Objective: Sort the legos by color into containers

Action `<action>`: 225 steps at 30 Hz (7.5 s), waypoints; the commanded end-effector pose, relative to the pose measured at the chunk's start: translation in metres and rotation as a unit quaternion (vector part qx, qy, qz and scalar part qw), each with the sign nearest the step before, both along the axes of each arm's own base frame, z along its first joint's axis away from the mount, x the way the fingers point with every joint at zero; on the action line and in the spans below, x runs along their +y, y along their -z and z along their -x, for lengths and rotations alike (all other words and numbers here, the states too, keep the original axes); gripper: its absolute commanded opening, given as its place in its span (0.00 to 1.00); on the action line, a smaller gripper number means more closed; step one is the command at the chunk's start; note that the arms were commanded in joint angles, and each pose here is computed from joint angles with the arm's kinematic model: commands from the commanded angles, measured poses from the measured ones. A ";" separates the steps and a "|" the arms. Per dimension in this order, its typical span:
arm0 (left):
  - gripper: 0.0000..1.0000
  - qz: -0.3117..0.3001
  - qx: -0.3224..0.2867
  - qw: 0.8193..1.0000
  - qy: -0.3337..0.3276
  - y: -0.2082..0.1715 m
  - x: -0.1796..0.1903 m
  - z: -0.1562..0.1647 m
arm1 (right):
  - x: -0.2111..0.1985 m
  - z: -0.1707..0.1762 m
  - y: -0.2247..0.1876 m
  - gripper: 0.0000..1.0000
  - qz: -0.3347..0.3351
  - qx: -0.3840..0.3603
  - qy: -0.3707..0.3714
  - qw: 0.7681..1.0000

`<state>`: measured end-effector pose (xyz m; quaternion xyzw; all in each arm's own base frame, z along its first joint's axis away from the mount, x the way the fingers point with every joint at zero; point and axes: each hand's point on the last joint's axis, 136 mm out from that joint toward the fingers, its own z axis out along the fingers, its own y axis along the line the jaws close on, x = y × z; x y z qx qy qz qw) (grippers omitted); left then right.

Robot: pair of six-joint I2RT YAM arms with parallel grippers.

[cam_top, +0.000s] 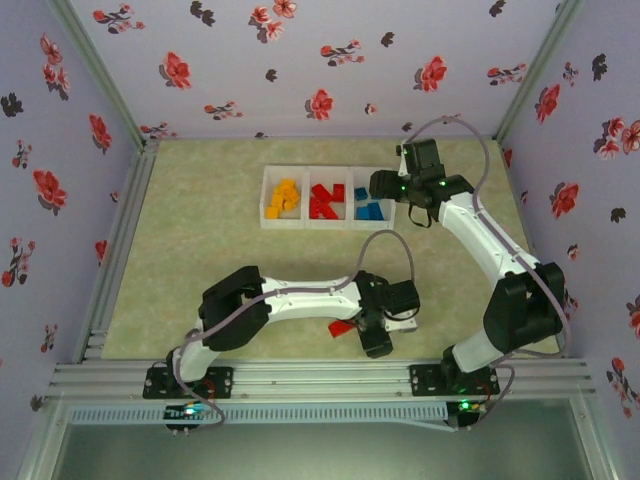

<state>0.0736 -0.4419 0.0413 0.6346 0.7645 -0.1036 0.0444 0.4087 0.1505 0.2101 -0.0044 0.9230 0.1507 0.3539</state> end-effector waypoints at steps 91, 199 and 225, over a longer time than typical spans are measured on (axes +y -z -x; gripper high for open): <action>0.58 0.269 -0.187 0.849 -0.415 -0.202 0.063 -0.356 | -0.032 0.064 0.034 0.73 0.023 0.020 0.018 0.999; 0.66 0.227 -0.218 0.762 -0.565 -0.207 0.300 -0.217 | 0.229 0.160 0.138 0.36 0.167 0.058 -0.358 0.917; 0.67 0.227 -0.194 0.778 -0.552 -0.202 0.292 -0.212 | 0.053 -0.043 0.005 0.33 0.099 -0.039 -0.080 0.991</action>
